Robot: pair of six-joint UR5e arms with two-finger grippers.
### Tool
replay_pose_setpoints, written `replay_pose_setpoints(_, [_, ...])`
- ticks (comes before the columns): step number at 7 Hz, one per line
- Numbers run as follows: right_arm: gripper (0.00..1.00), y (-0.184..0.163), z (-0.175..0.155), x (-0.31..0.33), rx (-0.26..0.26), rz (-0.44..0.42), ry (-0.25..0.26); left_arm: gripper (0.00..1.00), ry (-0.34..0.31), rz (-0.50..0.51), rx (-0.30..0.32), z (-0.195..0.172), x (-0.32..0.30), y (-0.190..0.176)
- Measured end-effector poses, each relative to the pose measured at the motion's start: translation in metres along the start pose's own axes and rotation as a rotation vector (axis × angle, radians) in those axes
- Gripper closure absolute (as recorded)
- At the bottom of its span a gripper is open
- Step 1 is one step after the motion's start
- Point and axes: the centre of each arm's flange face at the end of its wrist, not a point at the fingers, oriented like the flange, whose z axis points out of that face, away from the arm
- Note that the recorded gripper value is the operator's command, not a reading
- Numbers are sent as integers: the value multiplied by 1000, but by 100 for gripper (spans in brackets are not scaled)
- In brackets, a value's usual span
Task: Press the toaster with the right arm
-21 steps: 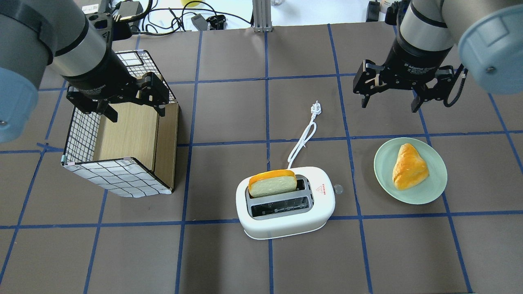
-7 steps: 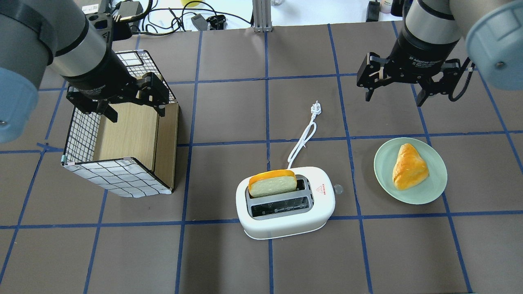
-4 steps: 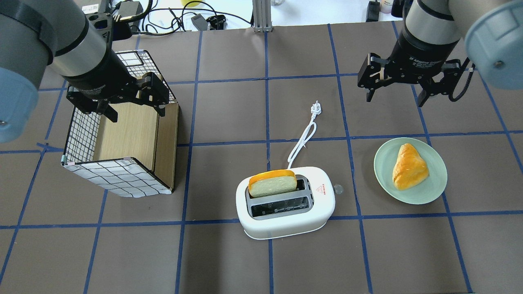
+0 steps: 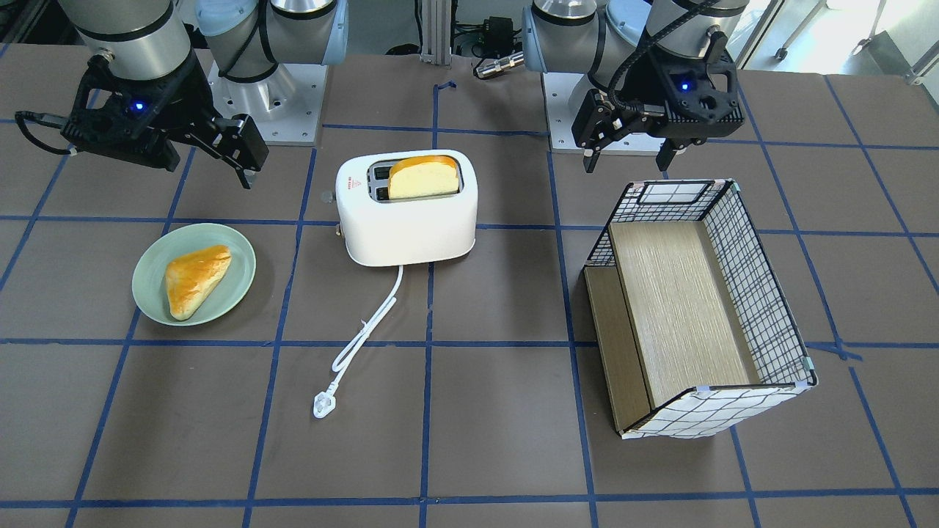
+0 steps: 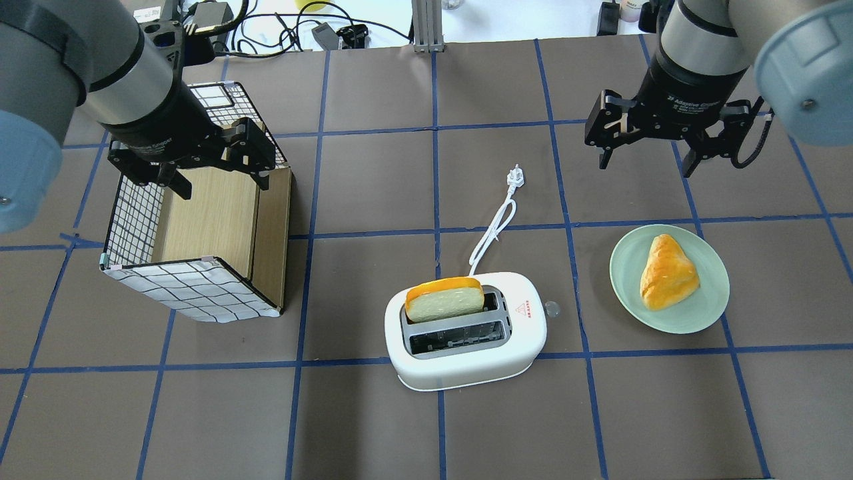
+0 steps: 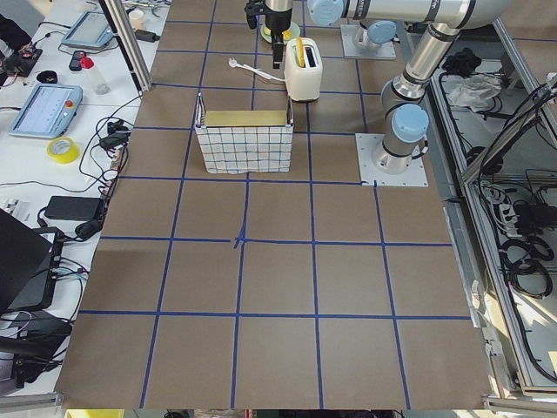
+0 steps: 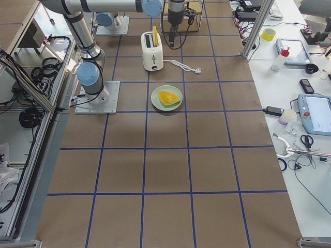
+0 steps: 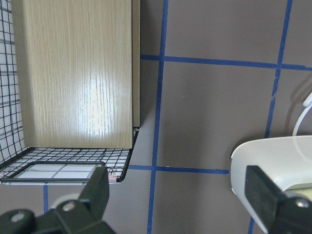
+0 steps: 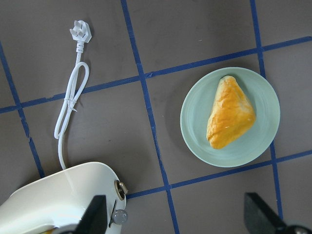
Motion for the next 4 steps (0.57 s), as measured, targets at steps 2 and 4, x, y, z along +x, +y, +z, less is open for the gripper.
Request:
replay_pose_setpoints(2, [11,-3,4,3,-7,-5,-6,0,0,0,0,0,0,0])
replay_pose_setpoints(4, [39,-9,10,13,-21,-43,-24,0,0,0,-1,0,0,0])
